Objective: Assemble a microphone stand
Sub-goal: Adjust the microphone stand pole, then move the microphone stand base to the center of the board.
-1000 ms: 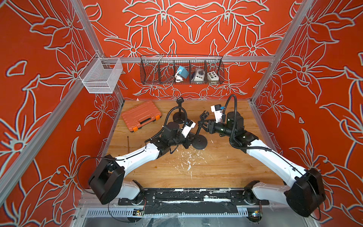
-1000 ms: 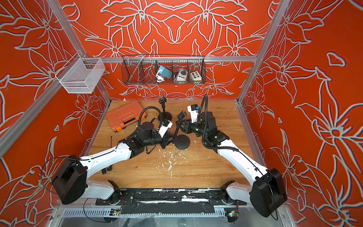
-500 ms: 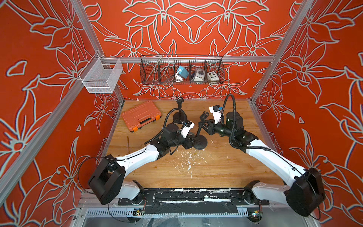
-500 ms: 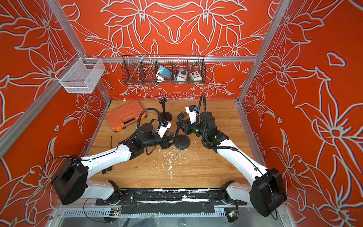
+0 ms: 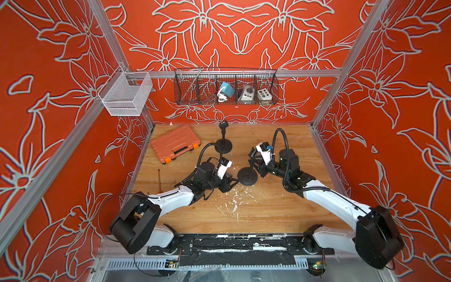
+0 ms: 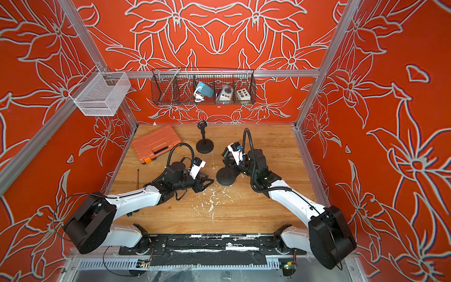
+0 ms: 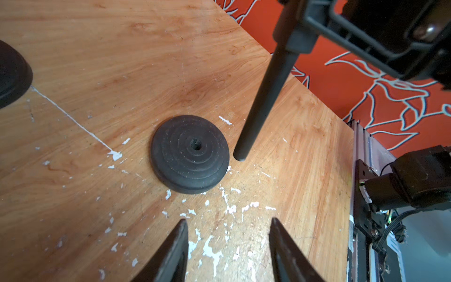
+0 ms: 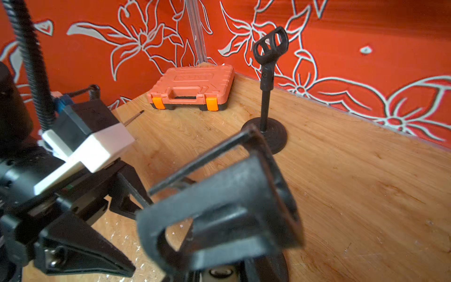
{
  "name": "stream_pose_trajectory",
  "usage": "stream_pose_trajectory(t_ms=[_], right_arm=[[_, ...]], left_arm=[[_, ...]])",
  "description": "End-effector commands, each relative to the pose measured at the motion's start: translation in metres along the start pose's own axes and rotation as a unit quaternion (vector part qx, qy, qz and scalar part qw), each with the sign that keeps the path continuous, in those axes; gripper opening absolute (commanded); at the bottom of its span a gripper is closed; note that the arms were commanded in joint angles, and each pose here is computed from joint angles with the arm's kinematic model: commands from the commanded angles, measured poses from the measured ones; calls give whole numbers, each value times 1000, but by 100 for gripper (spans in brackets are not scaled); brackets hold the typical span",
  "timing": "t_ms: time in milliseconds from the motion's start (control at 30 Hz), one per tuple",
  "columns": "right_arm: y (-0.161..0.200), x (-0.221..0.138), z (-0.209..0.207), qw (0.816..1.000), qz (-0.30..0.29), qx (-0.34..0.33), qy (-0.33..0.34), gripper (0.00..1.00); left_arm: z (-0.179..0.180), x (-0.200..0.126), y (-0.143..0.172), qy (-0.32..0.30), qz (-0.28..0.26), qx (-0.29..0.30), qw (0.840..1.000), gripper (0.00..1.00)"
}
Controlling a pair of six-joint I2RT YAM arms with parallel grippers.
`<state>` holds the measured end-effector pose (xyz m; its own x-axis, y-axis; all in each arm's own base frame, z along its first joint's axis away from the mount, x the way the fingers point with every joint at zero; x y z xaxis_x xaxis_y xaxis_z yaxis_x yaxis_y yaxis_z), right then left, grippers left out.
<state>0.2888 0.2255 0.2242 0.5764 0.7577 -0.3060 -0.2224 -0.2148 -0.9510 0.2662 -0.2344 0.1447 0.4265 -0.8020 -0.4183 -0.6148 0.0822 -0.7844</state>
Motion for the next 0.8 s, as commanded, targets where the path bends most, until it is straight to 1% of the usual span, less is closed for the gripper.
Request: stream_pose_trajectory(t_ms=[0,233,400,467,533,633,767], right_arm=[[-13,5,-6,998,-51,-32,20,0],[-9,14,-15,997,-58,-37,42,0],[-11,6,-26,995,-36,-26,84,0],[-7,0,-32,994,-13,-12,108,0],[-3,-8,-37,992,-2,2,128,0],[2,-22,-41,989,3,19,147,0],[8,-40,-47,985,13,41,168,0]], left_arm=[[-1,-2,-7,0,-21,13,1000,52],[4,6,-14,-8,-23,25,999,51],[9,22,-25,-14,-8,30,999,51],[11,32,-30,-22,4,31,999,52],[15,41,-33,-37,21,29,999,53],[23,55,-34,-59,52,21,997,55],[31,73,-27,-84,98,15,992,55]])
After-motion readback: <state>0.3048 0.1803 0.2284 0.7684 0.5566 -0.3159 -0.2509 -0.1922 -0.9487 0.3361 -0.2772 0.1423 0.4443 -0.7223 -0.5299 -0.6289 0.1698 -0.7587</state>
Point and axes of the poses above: each gripper's point midway between its finger pads, its own x axis out along the fingers, its own z axis along the line the jaws close on, y = z × x, the point moved 4 cm from there along -x, back along the fingers, and after that the axes turned 4 degrees about -x, right-handed, at the moved point
